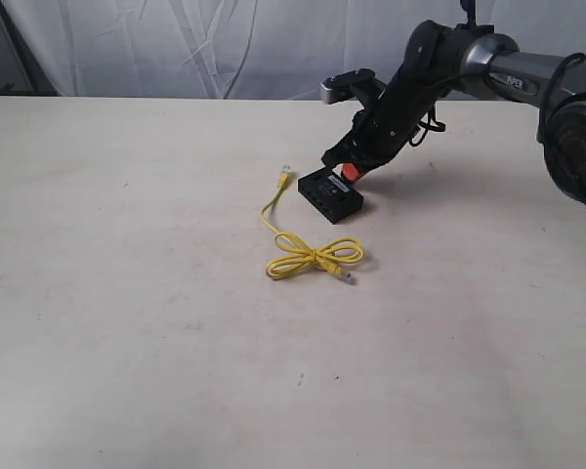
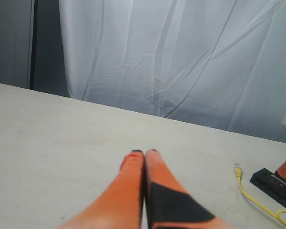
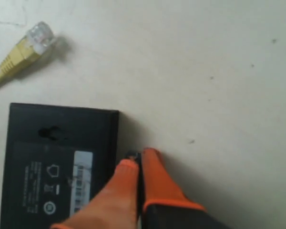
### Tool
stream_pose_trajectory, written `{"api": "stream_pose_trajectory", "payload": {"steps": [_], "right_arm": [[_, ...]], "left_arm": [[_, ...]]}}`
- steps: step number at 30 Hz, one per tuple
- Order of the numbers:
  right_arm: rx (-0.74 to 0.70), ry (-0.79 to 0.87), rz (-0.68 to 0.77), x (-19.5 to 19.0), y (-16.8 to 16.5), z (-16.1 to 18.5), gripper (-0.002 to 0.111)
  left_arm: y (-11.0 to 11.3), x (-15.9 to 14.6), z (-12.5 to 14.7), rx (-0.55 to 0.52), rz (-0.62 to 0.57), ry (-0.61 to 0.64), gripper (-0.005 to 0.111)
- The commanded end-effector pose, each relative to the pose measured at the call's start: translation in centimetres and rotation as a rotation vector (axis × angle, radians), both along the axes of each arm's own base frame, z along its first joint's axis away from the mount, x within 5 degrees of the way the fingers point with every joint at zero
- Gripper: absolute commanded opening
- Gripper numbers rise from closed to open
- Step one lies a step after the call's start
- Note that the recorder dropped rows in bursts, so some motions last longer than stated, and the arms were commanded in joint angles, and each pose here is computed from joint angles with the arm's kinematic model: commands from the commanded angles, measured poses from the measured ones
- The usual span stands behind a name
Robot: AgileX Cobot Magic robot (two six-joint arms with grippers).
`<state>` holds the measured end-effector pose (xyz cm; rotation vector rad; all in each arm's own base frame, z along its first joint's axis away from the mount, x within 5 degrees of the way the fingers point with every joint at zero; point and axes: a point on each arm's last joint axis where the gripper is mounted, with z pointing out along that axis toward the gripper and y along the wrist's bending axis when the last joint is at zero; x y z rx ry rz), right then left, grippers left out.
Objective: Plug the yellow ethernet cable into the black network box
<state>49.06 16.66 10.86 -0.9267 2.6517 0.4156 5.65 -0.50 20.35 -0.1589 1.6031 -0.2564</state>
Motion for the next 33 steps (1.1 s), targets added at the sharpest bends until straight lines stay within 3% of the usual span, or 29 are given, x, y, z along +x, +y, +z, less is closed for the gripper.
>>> {"api": "stream_pose_trajectory", "payload": {"steps": [1, 11, 18, 21, 24, 26, 29, 31, 33], "right_arm": [[0.006, 0.027, 0.032, -0.5, 0.8, -0.1, -0.001], [0.003, 0.048, 0.071, -1.1, 1.8, -0.2, -0.001], [0.002, 0.035, 0.071, -1.0, 1.8, -0.2, -0.001], [0.003, 0.024, 0.066, -0.9, 1.8, -0.1, -0.001], [0.002, 0.033, 0.07, -0.9, 1.8, -0.2, -0.001], [0.001, 0.039, 0.072, -1.0, 1.8, -0.2, -0.001], [0.013, 0.032, 0.064, -0.9, 1.9, -0.1, -0.001], [0.032, 0.006, 0.047, -0.6, 2.0, 0.0, -0.001], [0.035, -0.036, 0.035, -0.3, 2.1, 0.0, -0.001]], "left_arm": [[0.0, 0.0, -0.1, 0.001, 0.002, 0.001, 0.0], [0.0, 0.0, 0.0, -0.027, 0.003, -0.008, 0.0], [0.1, 0.0, 0.6, -0.254, 0.013, -0.066, 0.0], [-0.2, 0.4, 0.3, -0.312, -0.008, 0.029, 0.0], [-0.6, 1.9, 2.7, -0.241, -0.035, 0.168, 0.0], [-0.5, 3.8, 5.0, -0.216, -0.02, 0.187, 0.0], [-0.9, 7.3, 7.9, -0.037, -0.062, 0.264, 0.0], [-1.7, 11.4, 9.1, 0.101, -0.172, 0.43, 0.0], [-2.5, 15.0, 8.7, 0.136, -0.288, 0.596, 0.0]]}}
